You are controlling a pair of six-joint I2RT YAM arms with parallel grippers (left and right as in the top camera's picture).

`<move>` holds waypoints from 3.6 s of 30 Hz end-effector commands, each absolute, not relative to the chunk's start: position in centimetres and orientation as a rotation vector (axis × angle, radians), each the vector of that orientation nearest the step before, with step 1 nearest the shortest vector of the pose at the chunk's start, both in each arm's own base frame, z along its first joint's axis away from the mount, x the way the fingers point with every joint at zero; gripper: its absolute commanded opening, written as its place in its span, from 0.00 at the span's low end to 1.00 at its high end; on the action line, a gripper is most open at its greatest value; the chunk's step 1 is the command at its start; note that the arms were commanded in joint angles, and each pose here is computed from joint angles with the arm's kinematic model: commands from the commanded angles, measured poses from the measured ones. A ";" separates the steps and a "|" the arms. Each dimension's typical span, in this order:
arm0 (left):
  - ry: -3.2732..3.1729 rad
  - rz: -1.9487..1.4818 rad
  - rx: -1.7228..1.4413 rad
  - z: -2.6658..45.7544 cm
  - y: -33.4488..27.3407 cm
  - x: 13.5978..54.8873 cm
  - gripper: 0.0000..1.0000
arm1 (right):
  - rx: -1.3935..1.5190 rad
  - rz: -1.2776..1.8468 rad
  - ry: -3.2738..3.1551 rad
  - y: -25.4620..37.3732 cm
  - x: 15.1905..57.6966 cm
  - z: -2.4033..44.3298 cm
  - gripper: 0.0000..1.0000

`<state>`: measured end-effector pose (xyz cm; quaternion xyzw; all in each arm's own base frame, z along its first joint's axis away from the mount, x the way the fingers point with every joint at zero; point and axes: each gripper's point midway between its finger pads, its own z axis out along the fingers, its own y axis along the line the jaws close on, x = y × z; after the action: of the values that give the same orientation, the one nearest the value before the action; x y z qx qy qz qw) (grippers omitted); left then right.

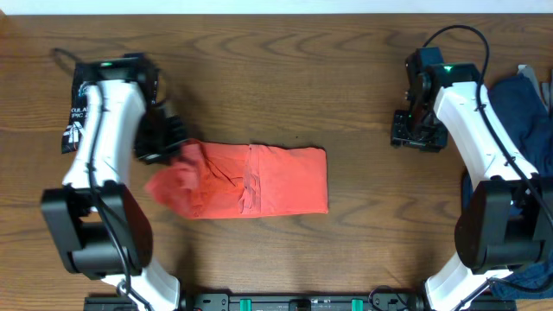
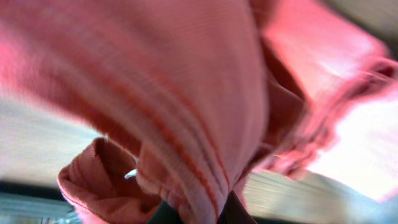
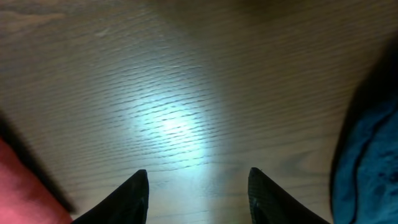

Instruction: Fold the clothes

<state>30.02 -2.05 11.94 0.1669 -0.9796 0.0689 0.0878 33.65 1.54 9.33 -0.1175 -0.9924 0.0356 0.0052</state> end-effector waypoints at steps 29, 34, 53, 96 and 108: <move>-3.011 0.699 -0.314 13.1 -25.9 28.8 0.61 | -0.288 0.015 -3.140 1.9 34.1 10.1 0.50; -3.133 0.570 -0.121 14.3 -20.0 32.1 0.61 | 0.080 -0.394 -3.134 6.9 34.2 10.6 0.50; -3.185 0.539 0.248 8.9 -10.9 38.8 0.65 | 0.963 -0.838 -2.958 27.1 29.4 11.0 0.50; -2.746 0.081 0.181 2.2 -10.4 29.1 0.59 | 0.853 -0.894 -2.633 25.7 24.4 8.1 0.45; -2.755 0.085 0.181 2.1 -10.4 29.3 0.59 | 0.976 -0.761 -2.638 29.0 21.8 6.9 0.46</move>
<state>29.46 -10.59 2.25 0.0596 -0.9801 0.0371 0.1856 22.22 29.13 6.66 0.3366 -0.8921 -0.2775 0.1180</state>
